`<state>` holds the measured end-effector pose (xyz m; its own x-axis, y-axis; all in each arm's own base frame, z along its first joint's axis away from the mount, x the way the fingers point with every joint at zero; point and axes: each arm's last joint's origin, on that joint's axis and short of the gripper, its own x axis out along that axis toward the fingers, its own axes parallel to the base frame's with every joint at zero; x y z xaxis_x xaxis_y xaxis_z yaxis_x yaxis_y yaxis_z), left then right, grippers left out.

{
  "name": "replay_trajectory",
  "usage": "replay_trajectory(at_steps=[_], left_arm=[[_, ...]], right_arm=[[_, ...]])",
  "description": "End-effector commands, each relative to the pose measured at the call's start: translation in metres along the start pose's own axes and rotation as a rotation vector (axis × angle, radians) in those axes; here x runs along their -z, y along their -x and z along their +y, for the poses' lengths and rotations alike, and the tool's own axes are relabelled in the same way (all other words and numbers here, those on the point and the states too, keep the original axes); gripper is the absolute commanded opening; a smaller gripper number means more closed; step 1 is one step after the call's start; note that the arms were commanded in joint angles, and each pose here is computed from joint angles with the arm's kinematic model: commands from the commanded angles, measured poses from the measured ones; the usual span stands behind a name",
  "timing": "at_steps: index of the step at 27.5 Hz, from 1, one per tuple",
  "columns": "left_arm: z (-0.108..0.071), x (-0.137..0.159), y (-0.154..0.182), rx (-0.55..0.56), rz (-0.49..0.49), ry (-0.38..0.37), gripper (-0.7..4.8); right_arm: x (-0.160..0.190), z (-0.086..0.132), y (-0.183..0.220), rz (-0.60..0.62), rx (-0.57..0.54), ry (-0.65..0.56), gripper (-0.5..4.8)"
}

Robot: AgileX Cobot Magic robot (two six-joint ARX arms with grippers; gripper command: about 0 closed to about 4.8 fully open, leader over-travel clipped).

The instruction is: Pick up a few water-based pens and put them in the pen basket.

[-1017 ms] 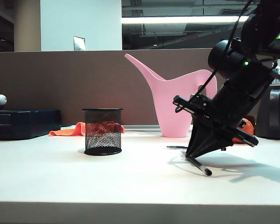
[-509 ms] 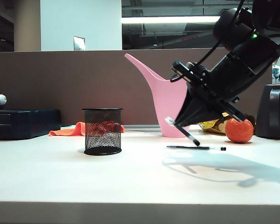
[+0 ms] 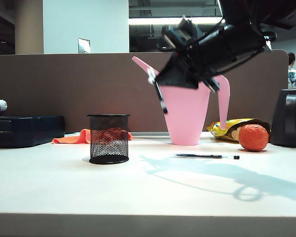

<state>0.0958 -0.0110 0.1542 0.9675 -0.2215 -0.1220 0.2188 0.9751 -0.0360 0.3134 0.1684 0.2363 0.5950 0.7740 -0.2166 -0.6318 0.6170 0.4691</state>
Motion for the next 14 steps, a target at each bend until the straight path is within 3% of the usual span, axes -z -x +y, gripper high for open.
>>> replay_trajectory(at_steps=[1, 14], left_arm=[[0.0, 0.0, 0.0, 0.003, 0.004, -0.001, -0.04], [0.0, 0.001, 0.0, 0.004, 0.012, 0.0, -0.04]], right_arm=[[-0.017, 0.007, -0.003, -0.182, -0.08, 0.098, -0.09], [-0.036, 0.003, -0.072, -0.205, -0.181, 0.142, -0.09]])
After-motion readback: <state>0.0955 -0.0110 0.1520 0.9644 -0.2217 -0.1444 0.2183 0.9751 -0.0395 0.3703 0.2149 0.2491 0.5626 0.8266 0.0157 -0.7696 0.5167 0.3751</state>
